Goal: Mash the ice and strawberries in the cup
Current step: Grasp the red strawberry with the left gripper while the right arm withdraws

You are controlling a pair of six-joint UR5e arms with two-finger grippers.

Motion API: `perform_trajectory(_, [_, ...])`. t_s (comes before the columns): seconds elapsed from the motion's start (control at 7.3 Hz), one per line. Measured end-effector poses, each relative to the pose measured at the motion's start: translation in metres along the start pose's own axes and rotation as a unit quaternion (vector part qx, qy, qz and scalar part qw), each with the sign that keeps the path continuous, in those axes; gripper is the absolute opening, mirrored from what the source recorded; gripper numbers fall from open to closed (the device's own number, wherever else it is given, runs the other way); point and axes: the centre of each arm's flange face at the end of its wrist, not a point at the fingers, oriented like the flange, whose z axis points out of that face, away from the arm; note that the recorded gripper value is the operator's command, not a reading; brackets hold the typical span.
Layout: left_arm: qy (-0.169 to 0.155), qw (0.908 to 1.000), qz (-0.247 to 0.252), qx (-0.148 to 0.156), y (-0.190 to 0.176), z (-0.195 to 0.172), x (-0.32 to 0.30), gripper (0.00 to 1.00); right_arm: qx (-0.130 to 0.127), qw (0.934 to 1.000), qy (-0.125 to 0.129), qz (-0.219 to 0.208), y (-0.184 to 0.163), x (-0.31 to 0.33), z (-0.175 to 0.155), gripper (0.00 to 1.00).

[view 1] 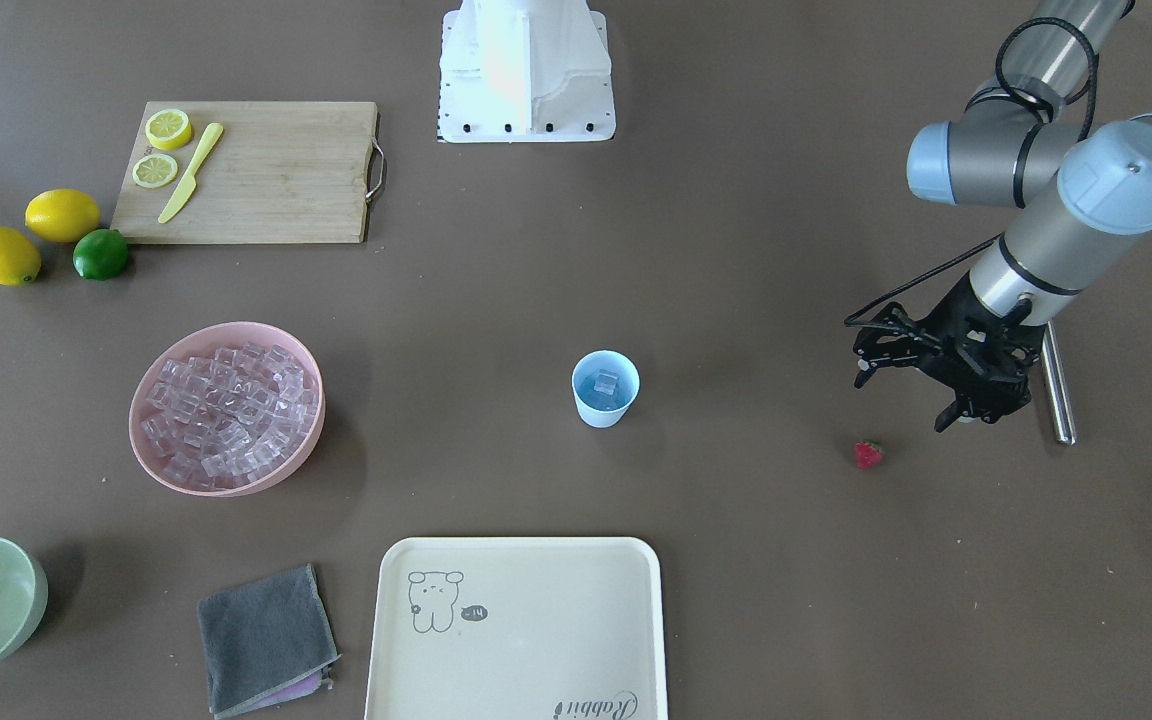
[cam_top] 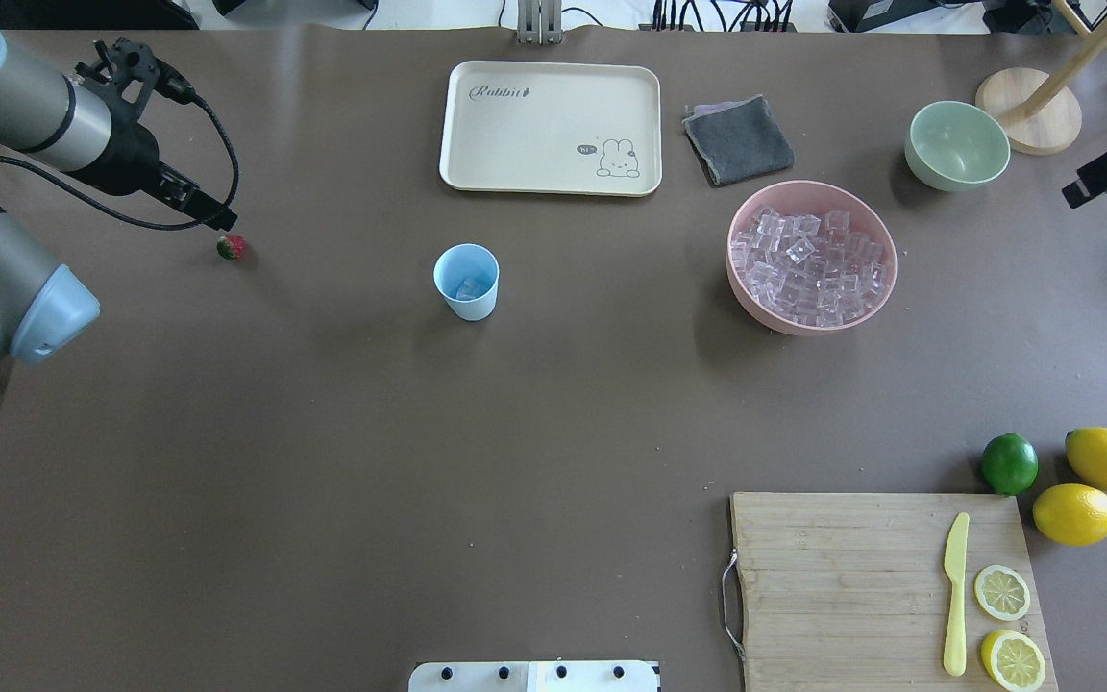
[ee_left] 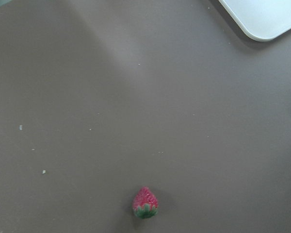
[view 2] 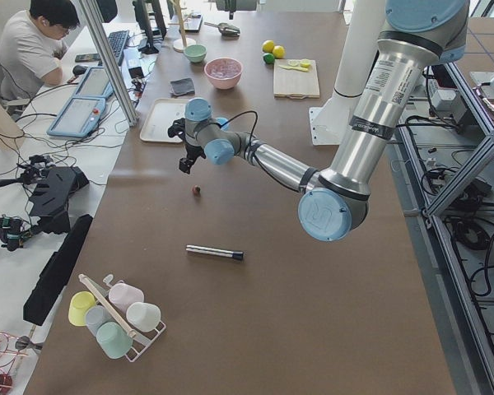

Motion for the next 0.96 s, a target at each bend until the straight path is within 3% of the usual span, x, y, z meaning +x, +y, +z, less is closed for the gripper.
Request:
perform_trajectory(0.41, [-0.038,0.9990,-0.024,-0.005,-0.014,0.045,-0.007,0.97,-0.008,0.9994,0.000,-0.034,0.053,0.063,-0.007,0.97])
perform_trajectory(0.96, [-0.053,0.9976,-0.043,0.007,0.010,0.094,-0.026,0.96,-0.014,0.9993,0.001,-0.035,0.060,0.073,-0.002,0.97])
